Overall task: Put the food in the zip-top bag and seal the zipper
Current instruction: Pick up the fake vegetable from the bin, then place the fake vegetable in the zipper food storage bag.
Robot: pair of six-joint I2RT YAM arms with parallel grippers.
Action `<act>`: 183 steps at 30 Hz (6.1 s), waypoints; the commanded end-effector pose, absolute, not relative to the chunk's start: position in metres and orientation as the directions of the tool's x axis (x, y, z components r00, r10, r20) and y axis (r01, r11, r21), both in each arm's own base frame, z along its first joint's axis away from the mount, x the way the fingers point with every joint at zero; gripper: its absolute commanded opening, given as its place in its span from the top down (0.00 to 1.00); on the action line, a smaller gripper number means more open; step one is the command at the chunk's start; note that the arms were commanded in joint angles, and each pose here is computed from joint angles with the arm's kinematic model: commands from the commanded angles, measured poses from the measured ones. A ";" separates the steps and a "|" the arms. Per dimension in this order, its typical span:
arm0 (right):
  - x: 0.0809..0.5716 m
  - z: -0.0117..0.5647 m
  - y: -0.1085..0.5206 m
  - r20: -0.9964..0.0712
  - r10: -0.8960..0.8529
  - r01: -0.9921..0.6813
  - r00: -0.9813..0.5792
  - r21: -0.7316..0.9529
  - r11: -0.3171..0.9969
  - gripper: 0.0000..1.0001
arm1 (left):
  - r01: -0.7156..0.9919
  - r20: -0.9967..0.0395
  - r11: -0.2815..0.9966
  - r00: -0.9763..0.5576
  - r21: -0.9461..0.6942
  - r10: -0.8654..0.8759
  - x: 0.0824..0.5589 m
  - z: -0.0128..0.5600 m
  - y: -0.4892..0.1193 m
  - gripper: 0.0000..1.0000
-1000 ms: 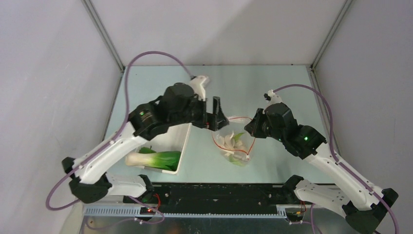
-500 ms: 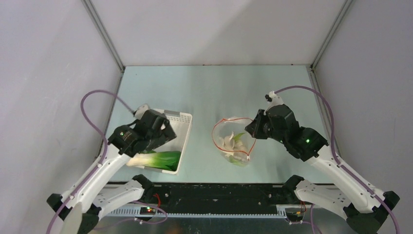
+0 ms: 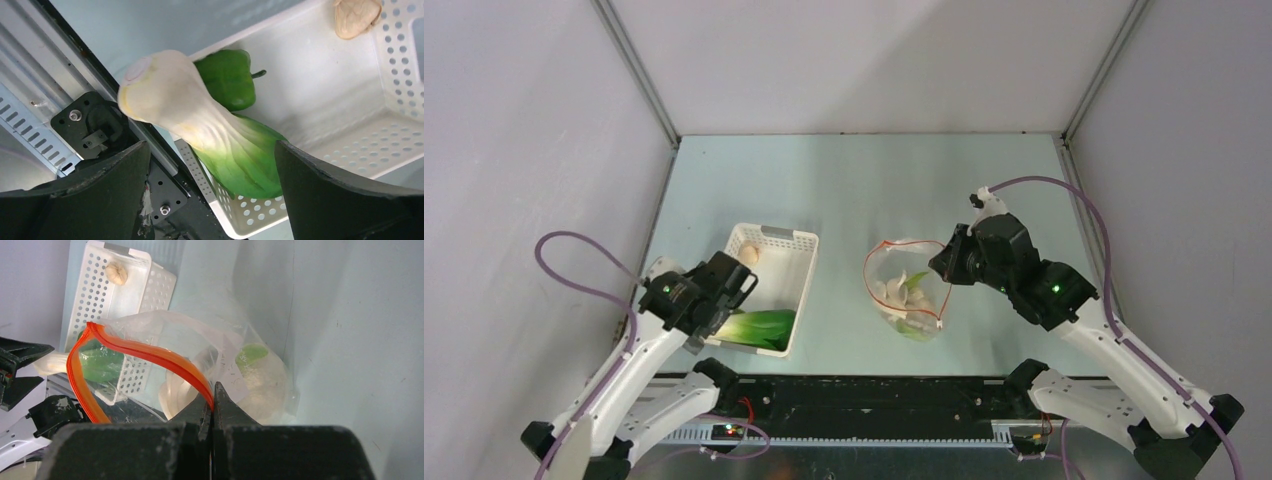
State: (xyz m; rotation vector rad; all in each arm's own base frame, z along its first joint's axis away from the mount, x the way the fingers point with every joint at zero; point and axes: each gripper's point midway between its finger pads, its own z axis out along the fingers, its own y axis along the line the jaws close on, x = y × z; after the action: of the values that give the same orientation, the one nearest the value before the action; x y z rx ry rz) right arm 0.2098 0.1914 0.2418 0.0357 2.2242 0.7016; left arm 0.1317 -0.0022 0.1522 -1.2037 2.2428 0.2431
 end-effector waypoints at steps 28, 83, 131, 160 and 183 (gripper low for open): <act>0.211 0.242 0.179 -0.704 0.238 -0.190 -0.670 0.472 0.861 1.00 | -0.909 -0.637 0.406 -0.259 -0.093 -0.726 0.142 0.114 0.026 0.24; 0.236 0.250 0.188 -0.732 0.248 -0.225 -0.634 0.482 0.847 1.00 | -0.328 -0.776 0.730 0.014 -0.600 -0.631 0.214 0.339 0.001 1.00; 0.228 0.276 0.196 -0.645 0.385 -0.154 -0.661 0.618 0.771 1.00 | 0.486 -0.908 0.770 -0.172 -0.415 -0.381 0.237 0.395 -0.308 1.00; 0.191 0.308 0.239 -0.184 0.504 0.058 -0.844 0.903 0.426 1.00 | 0.419 -0.818 0.755 0.046 -0.505 -0.573 0.206 0.402 -0.286 1.00; 0.179 0.334 0.257 0.045 0.489 0.121 -0.871 0.985 0.125 1.00 | 0.293 -0.868 0.861 0.155 -0.416 -0.472 0.206 0.370 -0.289 1.00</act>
State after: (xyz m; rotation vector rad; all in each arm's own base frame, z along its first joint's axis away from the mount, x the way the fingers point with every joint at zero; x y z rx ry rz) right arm 0.1867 0.2494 0.2786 0.6564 2.2832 1.5605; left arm 0.2112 -0.2868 0.3750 -0.1530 1.3269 -0.5533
